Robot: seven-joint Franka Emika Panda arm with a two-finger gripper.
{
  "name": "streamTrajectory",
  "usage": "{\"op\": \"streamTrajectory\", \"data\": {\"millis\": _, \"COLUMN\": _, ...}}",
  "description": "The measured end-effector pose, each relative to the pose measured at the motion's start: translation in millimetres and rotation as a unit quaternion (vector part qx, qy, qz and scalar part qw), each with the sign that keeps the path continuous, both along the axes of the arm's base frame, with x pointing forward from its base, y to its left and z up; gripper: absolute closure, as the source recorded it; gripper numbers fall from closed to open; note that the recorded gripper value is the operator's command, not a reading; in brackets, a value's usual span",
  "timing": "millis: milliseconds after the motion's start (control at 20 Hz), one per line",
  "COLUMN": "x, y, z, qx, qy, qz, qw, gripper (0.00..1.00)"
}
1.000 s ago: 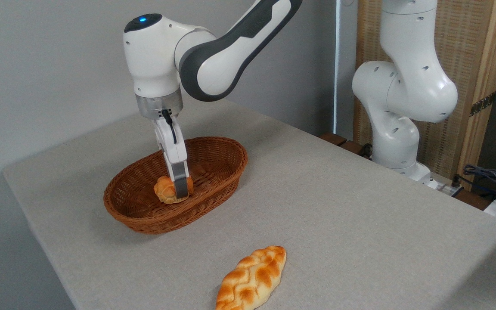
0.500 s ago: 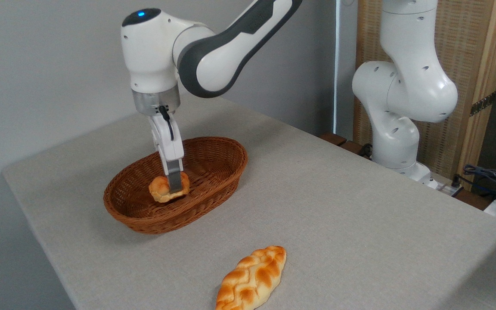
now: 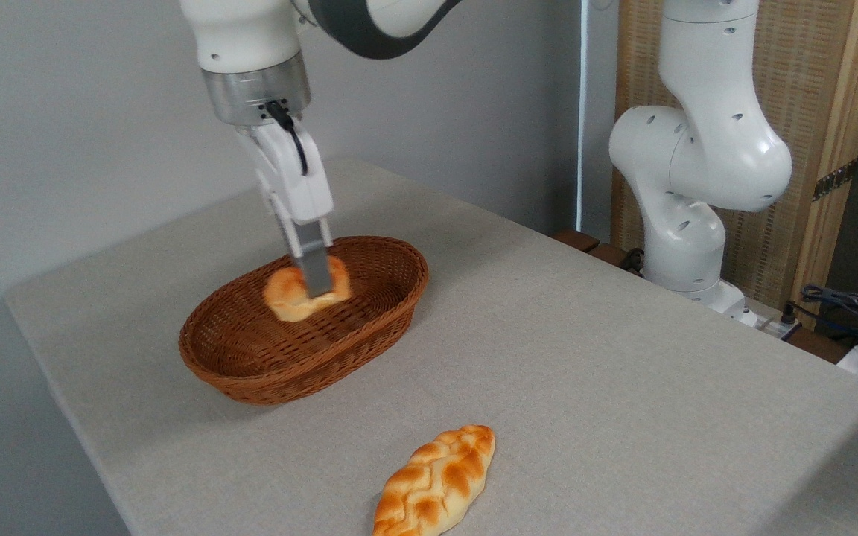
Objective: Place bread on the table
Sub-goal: 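Lift the bun out of the basket and carry it over the rim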
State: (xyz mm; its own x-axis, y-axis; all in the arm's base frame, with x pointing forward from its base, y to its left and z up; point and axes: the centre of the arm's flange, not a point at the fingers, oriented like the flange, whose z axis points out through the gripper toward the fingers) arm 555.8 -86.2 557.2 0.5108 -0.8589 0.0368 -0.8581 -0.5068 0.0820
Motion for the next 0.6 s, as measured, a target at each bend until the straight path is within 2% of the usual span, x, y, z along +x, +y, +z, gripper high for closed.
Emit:
{"op": "streamTrajectory", "data": {"millis": 100, "x": -8, "y": 20, "z": 0, "qx": 0.000, "qy": 0.034, "qz": -0.035, "qw": 0.9988, "gripper": 0.74}}
{"op": "streamTrajectory", "data": {"millis": 200, "x": -15, "y": 32, "z": 1, "qx": -0.001, "qy": 0.049, "qz": -0.061, "qw": 0.9969, "gripper": 0.69}}
{"op": "streamTrajectory", "data": {"millis": 250, "x": -18, "y": 37, "z": 0, "qx": 0.008, "qy": 0.052, "qz": -0.075, "qw": 0.9958, "gripper": 0.67}}
{"op": "streamTrajectory", "data": {"millis": 350, "x": -24, "y": 46, "z": -7, "qx": 0.045, "qy": 0.063, "qz": -0.106, "qw": 0.9913, "gripper": 0.67}}
{"op": "streamTrajectory", "data": {"millis": 400, "x": -28, "y": 49, "z": -13, "qx": 0.054, "qy": 0.070, "qz": -0.115, "qw": 0.9894, "gripper": 0.65}}
{"op": "streamTrajectory", "data": {"millis": 600, "x": -37, "y": 48, "z": -54, "qx": 0.062, "qy": 0.091, "qz": -0.133, "qw": 0.9849, "gripper": 0.62}}
